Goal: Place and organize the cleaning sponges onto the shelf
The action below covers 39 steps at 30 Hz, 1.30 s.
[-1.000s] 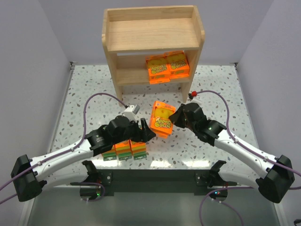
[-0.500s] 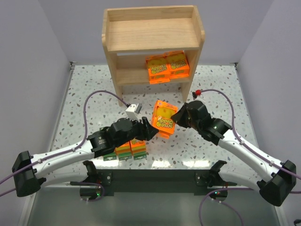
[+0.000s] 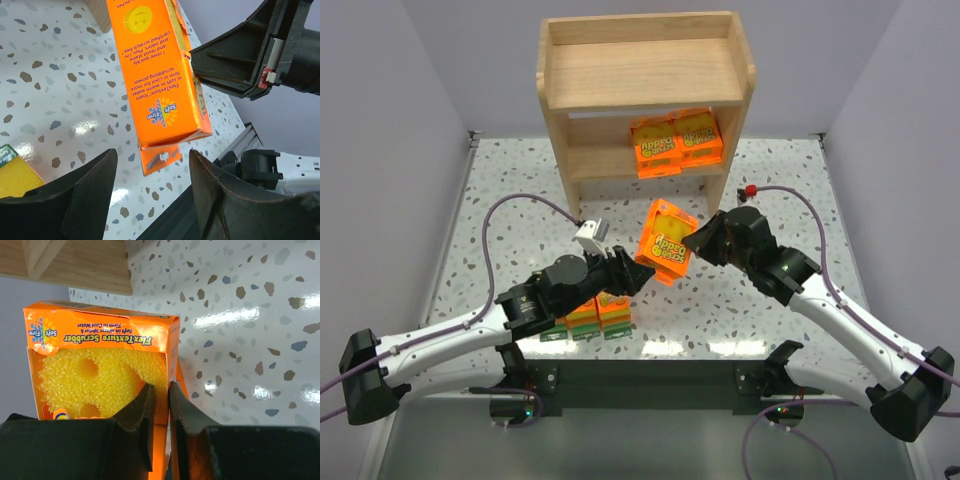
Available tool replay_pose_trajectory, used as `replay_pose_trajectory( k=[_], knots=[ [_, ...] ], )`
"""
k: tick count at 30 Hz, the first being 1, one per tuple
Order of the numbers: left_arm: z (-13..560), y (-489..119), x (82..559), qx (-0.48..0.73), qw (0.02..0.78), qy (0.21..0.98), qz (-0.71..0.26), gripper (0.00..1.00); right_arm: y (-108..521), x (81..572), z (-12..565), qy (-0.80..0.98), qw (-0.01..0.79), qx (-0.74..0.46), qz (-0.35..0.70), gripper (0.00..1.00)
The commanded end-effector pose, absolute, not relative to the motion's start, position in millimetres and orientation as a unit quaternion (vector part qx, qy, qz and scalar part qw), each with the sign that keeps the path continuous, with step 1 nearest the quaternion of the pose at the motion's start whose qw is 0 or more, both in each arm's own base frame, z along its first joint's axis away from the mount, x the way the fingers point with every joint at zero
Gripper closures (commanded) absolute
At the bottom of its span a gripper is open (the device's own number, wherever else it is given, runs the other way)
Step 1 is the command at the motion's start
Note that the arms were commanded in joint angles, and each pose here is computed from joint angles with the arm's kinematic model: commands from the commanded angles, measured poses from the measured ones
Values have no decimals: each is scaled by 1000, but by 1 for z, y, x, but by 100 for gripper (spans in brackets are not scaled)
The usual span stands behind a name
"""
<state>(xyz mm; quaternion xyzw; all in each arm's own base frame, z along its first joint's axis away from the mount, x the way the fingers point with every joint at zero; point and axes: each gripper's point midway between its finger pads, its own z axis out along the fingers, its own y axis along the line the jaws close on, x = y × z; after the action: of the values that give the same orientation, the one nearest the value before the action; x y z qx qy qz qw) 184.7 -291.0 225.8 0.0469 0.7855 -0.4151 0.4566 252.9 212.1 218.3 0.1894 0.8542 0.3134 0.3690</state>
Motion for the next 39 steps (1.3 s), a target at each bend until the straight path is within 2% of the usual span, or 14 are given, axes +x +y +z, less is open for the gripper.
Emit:
replay_pose_trajectory(
  k=[1,4,5,10,11,13,14,16,17,20,22,23,32,39],
  knots=[
    [241,-296,197,27,489,762,-424,36,227,253,245,828,363,205,376,100],
    [243,-302,205,36,499,764,-407,46,232,252,249,823,354,206,394,100],
    [241,-301,206,39,499,769,-399,55,234,252,251,823,354,202,396,100],
    [249,-293,212,30,519,762,-386,81,238,246,257,821,347,190,412,100],
    [250,-292,211,27,520,761,-387,89,238,246,258,820,347,189,414,100],
    [252,-287,211,19,524,758,-388,96,237,245,260,818,350,188,417,90],
    [250,-285,211,17,523,760,-386,100,236,244,263,815,352,188,420,73],
    [253,-278,211,5,527,758,-384,100,235,243,267,811,358,189,422,55],
    [252,-275,210,3,527,759,-381,100,233,243,270,810,362,190,421,40],
    [254,-263,210,-18,530,760,-375,100,226,244,277,805,378,194,414,19],
    [256,-252,210,-39,534,760,-368,100,219,244,283,801,390,200,409,11],
    [258,-249,210,-44,536,758,-370,100,215,245,286,798,399,203,403,1],
    [323,-182,234,-186,622,651,-394,100,186,229,296,794,429,203,380,1],
    [322,-196,282,-176,593,647,-446,100,172,216,293,795,438,199,371,1]
  ],
)
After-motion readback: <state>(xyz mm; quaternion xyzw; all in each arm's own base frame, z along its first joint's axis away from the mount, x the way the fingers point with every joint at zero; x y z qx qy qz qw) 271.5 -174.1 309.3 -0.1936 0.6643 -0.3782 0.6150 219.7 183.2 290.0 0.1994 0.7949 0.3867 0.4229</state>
